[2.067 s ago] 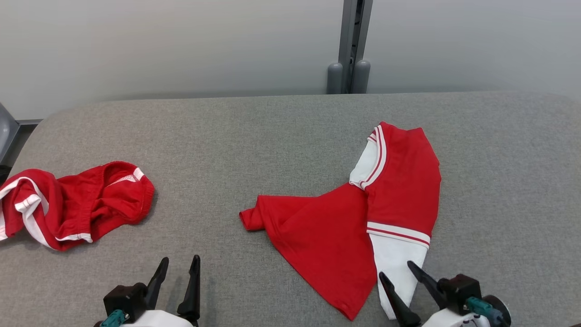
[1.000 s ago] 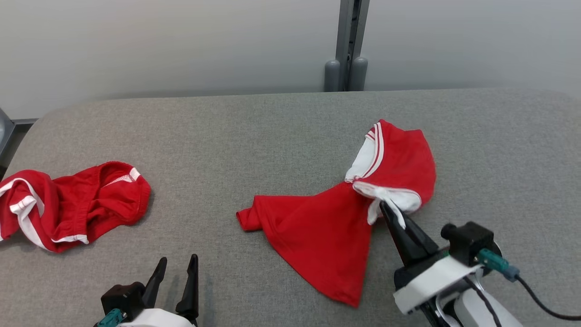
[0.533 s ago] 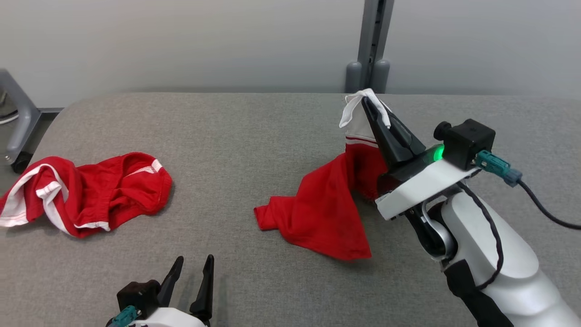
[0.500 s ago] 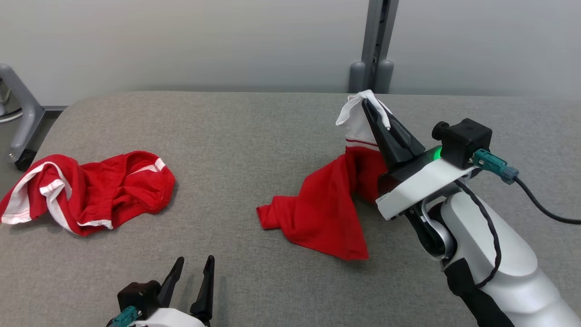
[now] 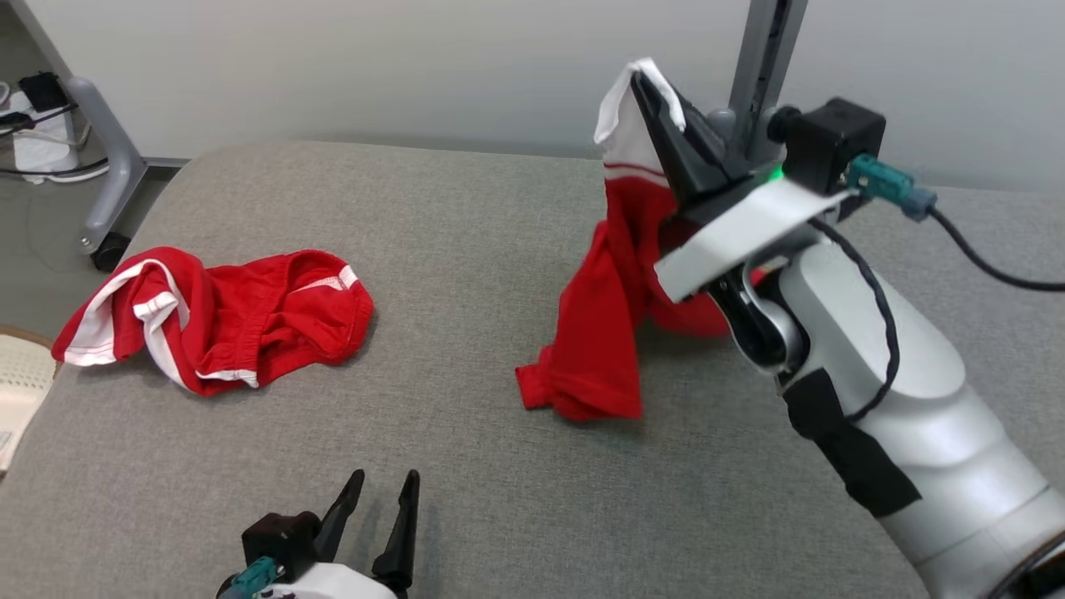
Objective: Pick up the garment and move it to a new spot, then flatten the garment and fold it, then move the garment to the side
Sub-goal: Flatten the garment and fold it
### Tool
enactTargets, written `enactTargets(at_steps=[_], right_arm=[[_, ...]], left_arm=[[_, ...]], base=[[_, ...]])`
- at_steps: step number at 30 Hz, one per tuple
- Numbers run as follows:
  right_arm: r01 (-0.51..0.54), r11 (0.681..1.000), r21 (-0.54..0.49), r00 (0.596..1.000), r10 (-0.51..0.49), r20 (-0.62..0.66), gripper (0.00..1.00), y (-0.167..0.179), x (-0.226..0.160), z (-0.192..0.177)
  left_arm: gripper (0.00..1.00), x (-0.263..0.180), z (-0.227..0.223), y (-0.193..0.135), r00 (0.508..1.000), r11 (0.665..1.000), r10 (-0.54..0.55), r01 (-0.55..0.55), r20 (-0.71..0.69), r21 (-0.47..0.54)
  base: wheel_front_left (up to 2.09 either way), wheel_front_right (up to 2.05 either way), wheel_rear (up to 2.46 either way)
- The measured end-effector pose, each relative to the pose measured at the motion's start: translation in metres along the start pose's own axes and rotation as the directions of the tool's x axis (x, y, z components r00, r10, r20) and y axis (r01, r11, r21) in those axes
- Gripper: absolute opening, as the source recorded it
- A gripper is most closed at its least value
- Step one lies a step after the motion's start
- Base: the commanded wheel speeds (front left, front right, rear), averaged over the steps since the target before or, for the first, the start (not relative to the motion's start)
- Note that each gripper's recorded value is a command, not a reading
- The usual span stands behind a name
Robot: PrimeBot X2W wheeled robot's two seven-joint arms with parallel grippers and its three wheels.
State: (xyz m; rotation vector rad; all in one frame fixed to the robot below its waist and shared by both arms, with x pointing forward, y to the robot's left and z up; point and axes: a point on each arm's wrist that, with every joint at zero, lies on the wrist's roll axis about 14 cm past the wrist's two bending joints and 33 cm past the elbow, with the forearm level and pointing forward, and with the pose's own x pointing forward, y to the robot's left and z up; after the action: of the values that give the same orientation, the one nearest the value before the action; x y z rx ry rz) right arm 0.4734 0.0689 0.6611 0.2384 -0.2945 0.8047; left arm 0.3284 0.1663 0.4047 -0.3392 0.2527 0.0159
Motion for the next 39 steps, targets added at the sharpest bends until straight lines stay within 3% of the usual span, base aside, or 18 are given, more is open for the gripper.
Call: enactTargets(at_steps=[5,8,10,14,17,19,22,23,24,28,31,39], right_arm=[[-0.059,0.998,-0.005,0.986,0.059,0.156,0.0,0.013,0.043,0.059],[-0.026,0.999,0.041,0.957,0.013,0.291,0.0,-0.002,0.057,0.106],[0.026,0.998,0.053,0.954,-0.041,0.296,0.0,-0.021,0.057,0.107],[0.123,0.991,0.059,0.959,-0.134,0.251,0.0,-0.053,0.046,0.089],[0.247,0.968,0.032,0.959,-0.249,0.135,0.0,-0.096,0.012,0.043],[0.359,0.933,0.015,0.933,-0.359,0.023,0.0,-0.132,-0.029,0.001],[0.508,0.859,-0.057,0.846,-0.511,-0.152,0.0,-0.179,-0.105,-0.056],[0.548,0.832,-0.086,0.805,-0.553,-0.216,0.38,-0.19,-0.133,-0.076],[0.593,0.798,-0.104,0.758,-0.597,-0.263,1.0,-0.2,-0.162,-0.091],[0.712,0.687,-0.145,0.625,-0.714,-0.315,1.0,-0.222,-0.24,-0.107],[0.731,0.668,-0.14,0.616,-0.734,-0.285,1.0,-0.214,-0.256,-0.102],[0.707,0.679,-0.196,0.663,-0.734,-0.149,1.0,-0.177,-0.271,-0.062]], left_arm=[[1.0,0.003,0.006,-0.005,1.0,1.0,-0.016,0.017,0.014,-0.007],[1.0,0.002,0.003,-0.003,1.0,1.0,-0.008,0.009,0.004,-0.012],[1.0,0.001,0.001,-0.001,1.0,1.0,0.002,-0.002,-0.001,-0.011],[1.0,0.004,0.001,-0.002,1.0,1.0,0.002,-0.002,-0.004,-0.01],[1.0,0.008,-0.001,-0.007,1.0,1.0,-0.015,0.015,-0.012,-0.008],[1.0,0.012,-0.001,-0.011,0.999,1.0,-0.028,0.028,-0.016,-0.005],[1.0,0.022,0.0,-0.02,0.998,0.998,-0.057,0.057,-0.017,0.009],[1.0,0.024,0.0,-0.022,0.998,0.998,-0.066,0.066,-0.02,0.015],[1.0,0.027,0.0,-0.024,0.997,0.997,-0.074,0.075,-0.023,0.02],[1.0,0.037,-0.003,-0.036,0.993,0.992,-0.116,0.118,-0.035,0.041],[1.0,0.041,-0.003,-0.043,0.99,0.989,-0.137,0.139,-0.039,0.05],[1.0,0.042,0.0,-0.068,0.976,0.974,-0.214,0.216,-0.03,0.063]], base=[[0.0,0.0,0.0],[0.0,0.0,0.0],[0.0,0.0,0.0],[0.0,0.0,0.0],[0.0,0.0,0.0],[0.0,0.0,0.0],[0.0,0.0,0.0],[0.0,0.0,0.0],[0.0,0.0,0.0],[0.0,0.0,0.0],[0.0,0.0,0.0],[0.0,0.0,0.0]])
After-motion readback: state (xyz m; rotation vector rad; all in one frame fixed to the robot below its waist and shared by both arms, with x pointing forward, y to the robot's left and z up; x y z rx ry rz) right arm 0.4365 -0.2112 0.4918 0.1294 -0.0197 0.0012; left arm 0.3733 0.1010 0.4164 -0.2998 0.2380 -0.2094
